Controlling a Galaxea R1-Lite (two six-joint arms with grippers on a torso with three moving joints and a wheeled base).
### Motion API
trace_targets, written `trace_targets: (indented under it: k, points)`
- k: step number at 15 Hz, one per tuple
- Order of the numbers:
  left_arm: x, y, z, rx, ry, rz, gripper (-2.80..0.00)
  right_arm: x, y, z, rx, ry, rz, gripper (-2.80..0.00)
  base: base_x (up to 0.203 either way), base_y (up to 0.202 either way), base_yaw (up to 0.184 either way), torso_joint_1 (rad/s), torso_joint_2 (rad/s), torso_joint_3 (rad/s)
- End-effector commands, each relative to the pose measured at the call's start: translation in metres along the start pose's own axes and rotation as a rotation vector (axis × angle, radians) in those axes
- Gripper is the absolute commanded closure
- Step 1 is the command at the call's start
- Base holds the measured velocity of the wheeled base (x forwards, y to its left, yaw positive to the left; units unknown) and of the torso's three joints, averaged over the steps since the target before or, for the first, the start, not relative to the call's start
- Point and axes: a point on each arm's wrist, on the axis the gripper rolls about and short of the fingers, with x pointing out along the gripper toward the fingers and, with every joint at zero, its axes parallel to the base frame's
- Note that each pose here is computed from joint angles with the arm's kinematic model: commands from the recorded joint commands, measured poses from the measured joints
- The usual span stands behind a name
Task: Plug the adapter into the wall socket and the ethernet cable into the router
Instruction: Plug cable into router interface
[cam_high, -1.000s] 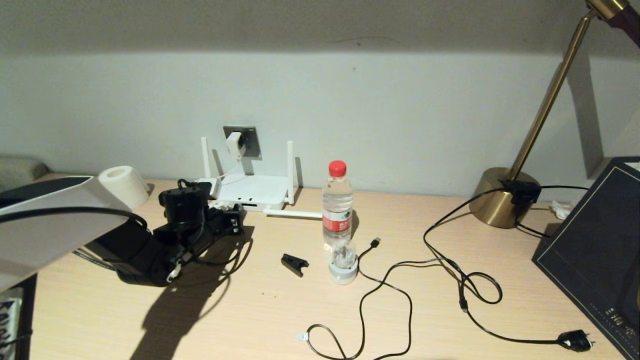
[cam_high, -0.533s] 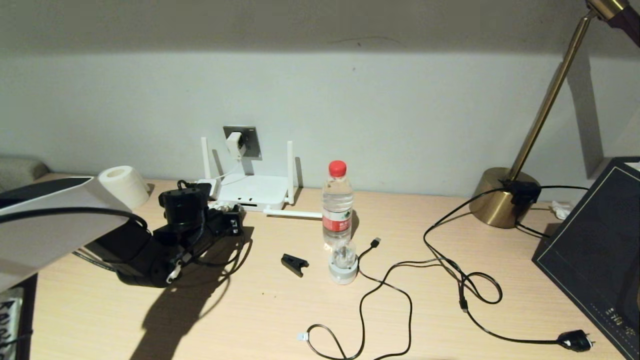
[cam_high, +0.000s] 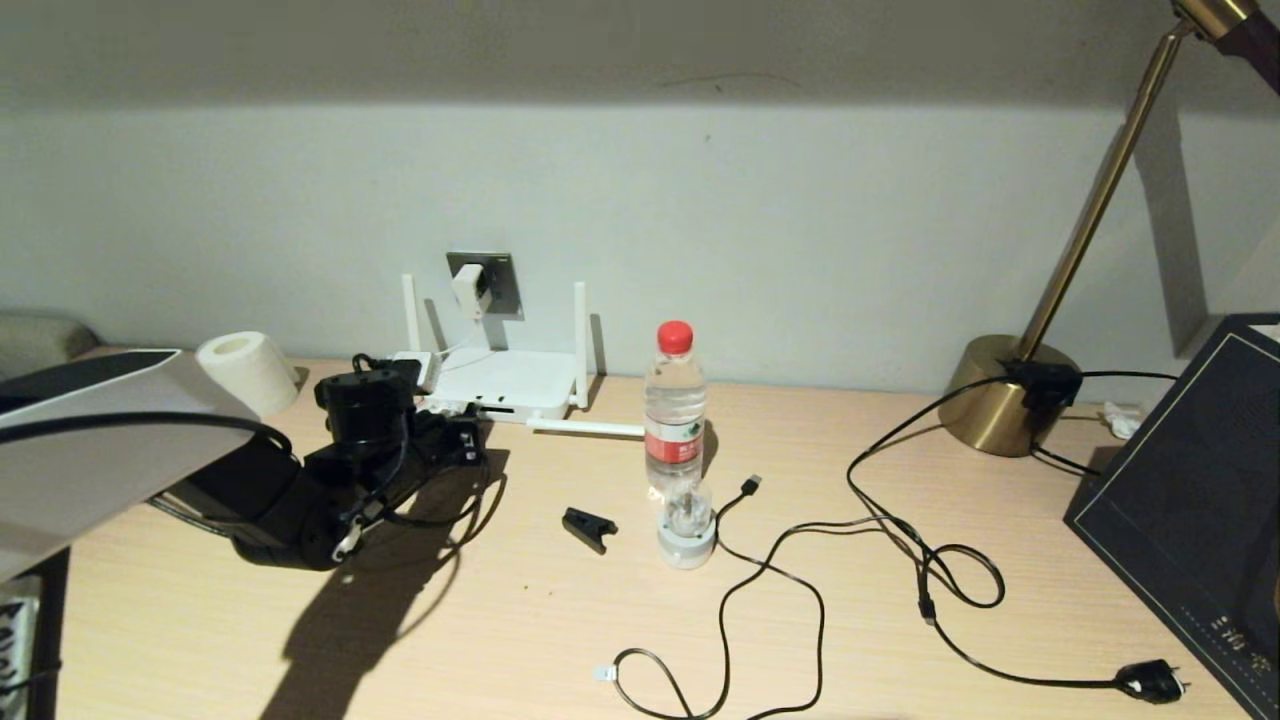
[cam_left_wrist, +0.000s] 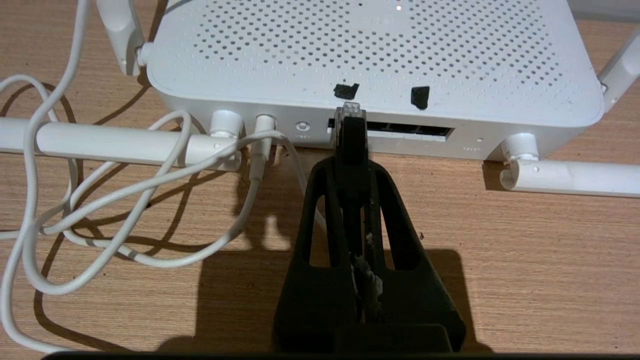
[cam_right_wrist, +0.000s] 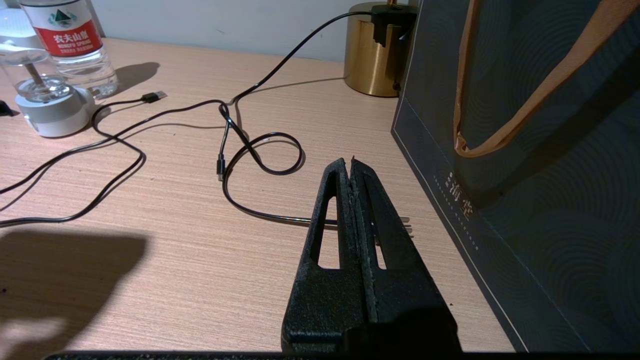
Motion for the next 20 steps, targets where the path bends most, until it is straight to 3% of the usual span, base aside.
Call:
trace_targets:
  k: [1,20]
  points:
    - [0.001,0.0,0.001,0.0,-0.007,0.001,0.0,0.002,0.0,-0.01,0.0,0.036,0.002,0.0,0.0,0.0,0.0,0.0,0.0,0.0]
    - [0.004,0.0,-0.008,-0.001,0.018,0.002,0.0,0.002,0.0,-0.01,0.0,0.036,0.002,0.0,0.0,0.0,0.0,0.0,0.0,0.0]
